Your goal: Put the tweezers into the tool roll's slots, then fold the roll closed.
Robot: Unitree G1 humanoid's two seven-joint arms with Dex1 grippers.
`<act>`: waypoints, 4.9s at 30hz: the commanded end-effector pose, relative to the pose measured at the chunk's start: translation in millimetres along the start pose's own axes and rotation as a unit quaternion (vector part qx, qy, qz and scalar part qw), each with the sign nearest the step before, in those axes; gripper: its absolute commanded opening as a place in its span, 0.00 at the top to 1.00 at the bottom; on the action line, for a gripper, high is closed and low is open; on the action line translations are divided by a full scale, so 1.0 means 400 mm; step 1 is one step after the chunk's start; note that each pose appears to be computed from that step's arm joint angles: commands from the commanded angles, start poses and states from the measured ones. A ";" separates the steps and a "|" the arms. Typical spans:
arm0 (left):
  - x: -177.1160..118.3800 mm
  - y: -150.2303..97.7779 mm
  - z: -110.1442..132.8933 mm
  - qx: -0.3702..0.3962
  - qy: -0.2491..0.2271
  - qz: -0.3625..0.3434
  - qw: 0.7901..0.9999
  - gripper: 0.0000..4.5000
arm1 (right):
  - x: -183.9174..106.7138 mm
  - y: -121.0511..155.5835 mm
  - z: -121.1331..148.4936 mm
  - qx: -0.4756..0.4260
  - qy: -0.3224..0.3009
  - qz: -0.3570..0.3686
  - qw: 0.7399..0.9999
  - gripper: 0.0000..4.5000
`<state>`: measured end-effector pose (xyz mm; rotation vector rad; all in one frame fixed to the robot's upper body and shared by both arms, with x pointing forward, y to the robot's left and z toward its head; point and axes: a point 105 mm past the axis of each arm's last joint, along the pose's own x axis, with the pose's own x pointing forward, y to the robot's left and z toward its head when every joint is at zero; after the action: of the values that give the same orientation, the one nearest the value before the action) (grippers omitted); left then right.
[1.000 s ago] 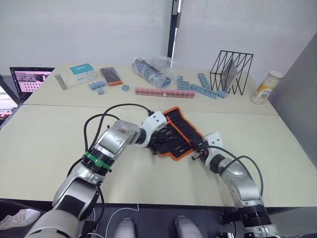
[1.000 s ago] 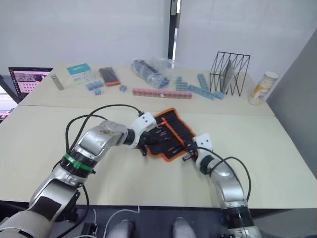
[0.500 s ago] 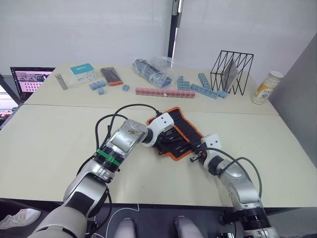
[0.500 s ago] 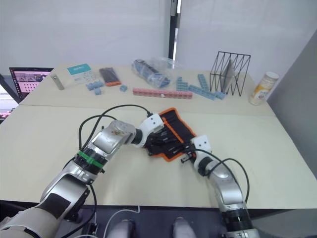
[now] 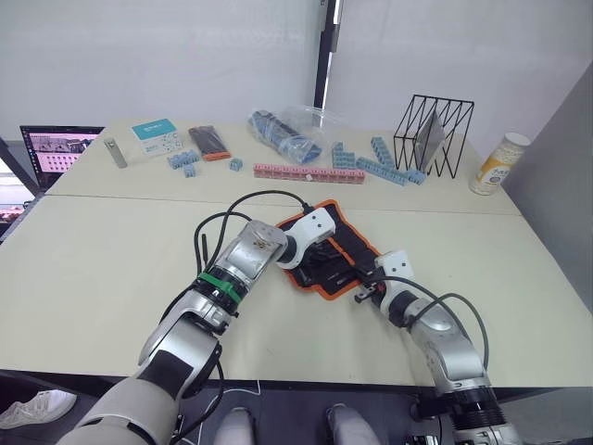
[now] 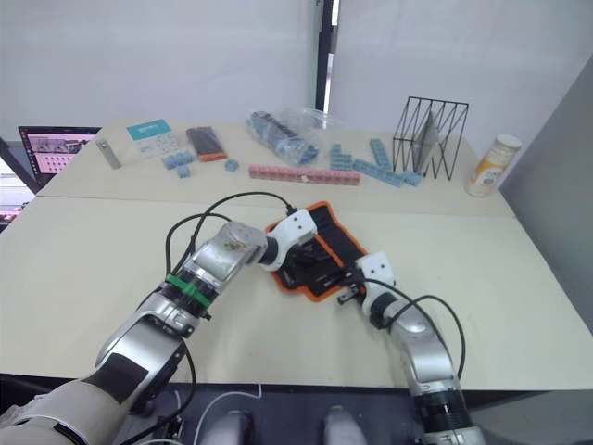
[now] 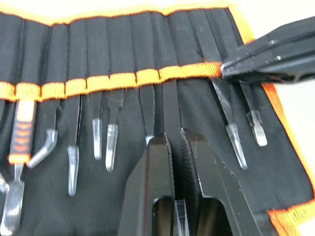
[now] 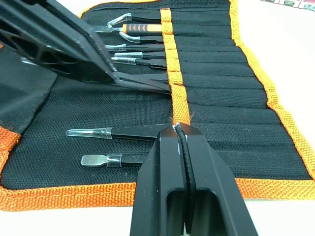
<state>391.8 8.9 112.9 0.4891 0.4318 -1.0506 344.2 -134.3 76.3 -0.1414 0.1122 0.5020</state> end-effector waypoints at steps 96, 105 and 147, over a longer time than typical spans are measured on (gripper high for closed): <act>-0.609 0.021 -0.395 -0.247 -0.231 0.498 0.799 0.01 | 0.045 -0.014 0.001 -0.007 0.023 0.065 0.998 1.00; -0.467 0.078 -0.345 -0.269 -0.125 0.535 0.791 0.01 | 0.040 -0.010 0.004 -0.006 0.021 0.063 0.998 1.00; -0.432 0.142 -0.089 -0.082 -0.153 0.310 0.935 0.99 | 0.019 -0.028 0.016 -0.007 0.010 0.023 1.000 1.00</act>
<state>368.8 193.5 180.6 0.2720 0.0917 -0.3498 356.3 -130.8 80.0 -0.1555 0.1417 0.5842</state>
